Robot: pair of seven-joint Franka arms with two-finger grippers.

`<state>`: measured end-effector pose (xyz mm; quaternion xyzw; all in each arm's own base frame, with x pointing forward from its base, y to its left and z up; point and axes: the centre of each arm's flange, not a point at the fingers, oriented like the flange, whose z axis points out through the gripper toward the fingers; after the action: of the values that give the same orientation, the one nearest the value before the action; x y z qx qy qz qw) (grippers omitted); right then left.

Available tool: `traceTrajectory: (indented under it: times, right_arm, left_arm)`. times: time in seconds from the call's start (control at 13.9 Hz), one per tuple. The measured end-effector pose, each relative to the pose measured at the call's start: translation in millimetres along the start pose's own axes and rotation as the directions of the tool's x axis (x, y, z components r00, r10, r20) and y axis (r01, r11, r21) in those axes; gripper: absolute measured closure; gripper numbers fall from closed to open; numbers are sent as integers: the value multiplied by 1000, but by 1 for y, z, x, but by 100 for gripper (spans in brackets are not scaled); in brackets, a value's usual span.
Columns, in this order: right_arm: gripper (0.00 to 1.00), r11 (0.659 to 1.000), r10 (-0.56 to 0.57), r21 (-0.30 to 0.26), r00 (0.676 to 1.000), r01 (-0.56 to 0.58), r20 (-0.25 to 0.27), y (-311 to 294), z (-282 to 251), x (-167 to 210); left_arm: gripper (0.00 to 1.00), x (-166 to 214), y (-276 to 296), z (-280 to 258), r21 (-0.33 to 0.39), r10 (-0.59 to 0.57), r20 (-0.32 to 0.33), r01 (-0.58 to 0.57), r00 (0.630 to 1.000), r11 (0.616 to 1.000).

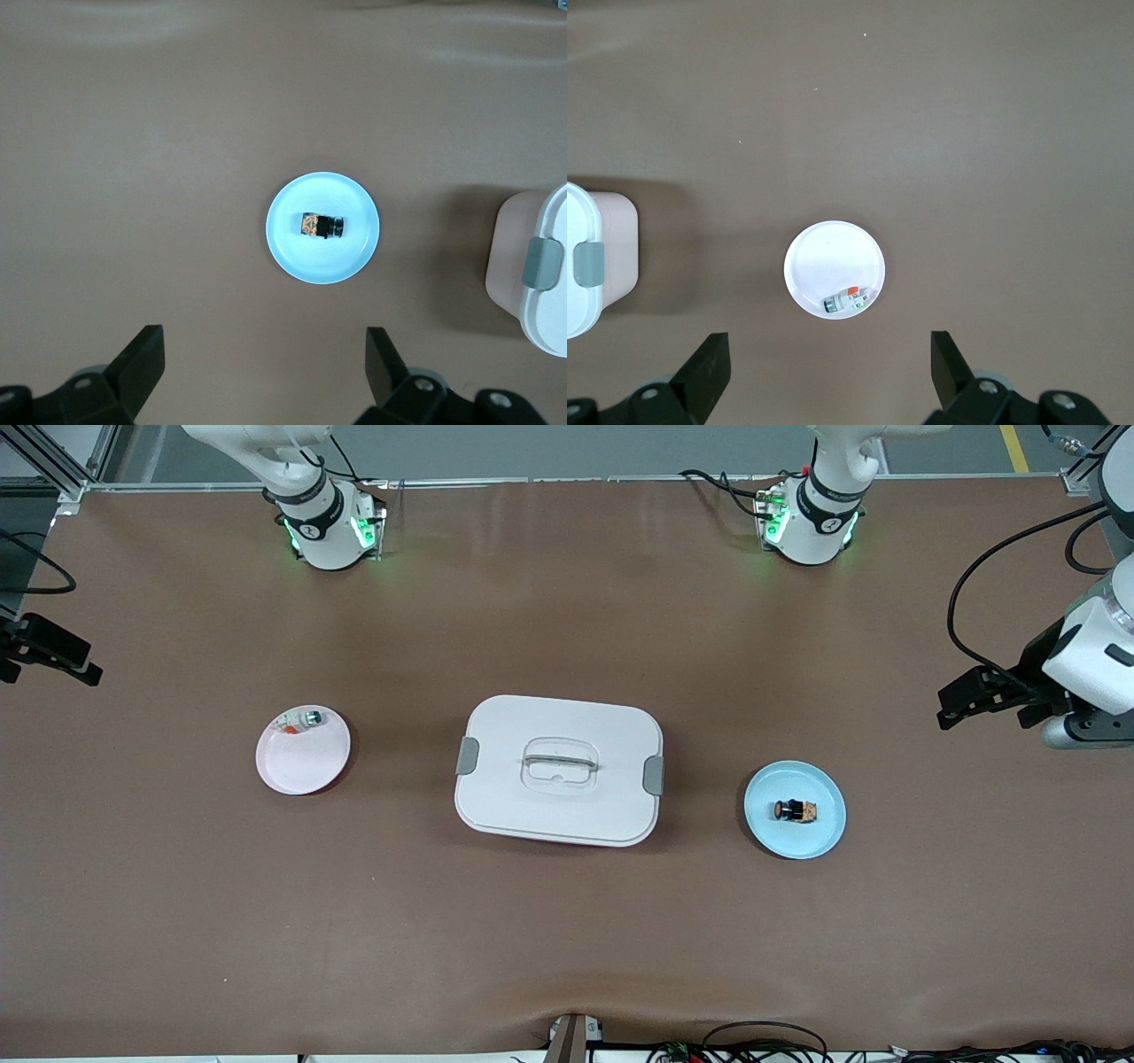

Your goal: Transfer orange switch to right arm and place

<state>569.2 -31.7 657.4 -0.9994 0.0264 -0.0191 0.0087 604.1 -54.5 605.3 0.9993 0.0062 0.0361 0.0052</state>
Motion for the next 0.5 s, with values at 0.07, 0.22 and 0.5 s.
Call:
traceTrajectory:
  times: [0.07,0.22,0.5]
  right_arm:
    - [0,1000,-1,0,1000,1,0,-1,0,0]
    - [0,1000,-2,0,1000,2,0,-1,0,0]
    - [0,1000,-2,0,1000,2,0,-1,0,0]
  left_arm:
    - [0,0,0,0,0,0,0,0,1000,1000]
    - [0,0,1,2,0,1,6,-1,1000,1000]
    - [0,7,8,30,3,12,55,-12,998,1000]
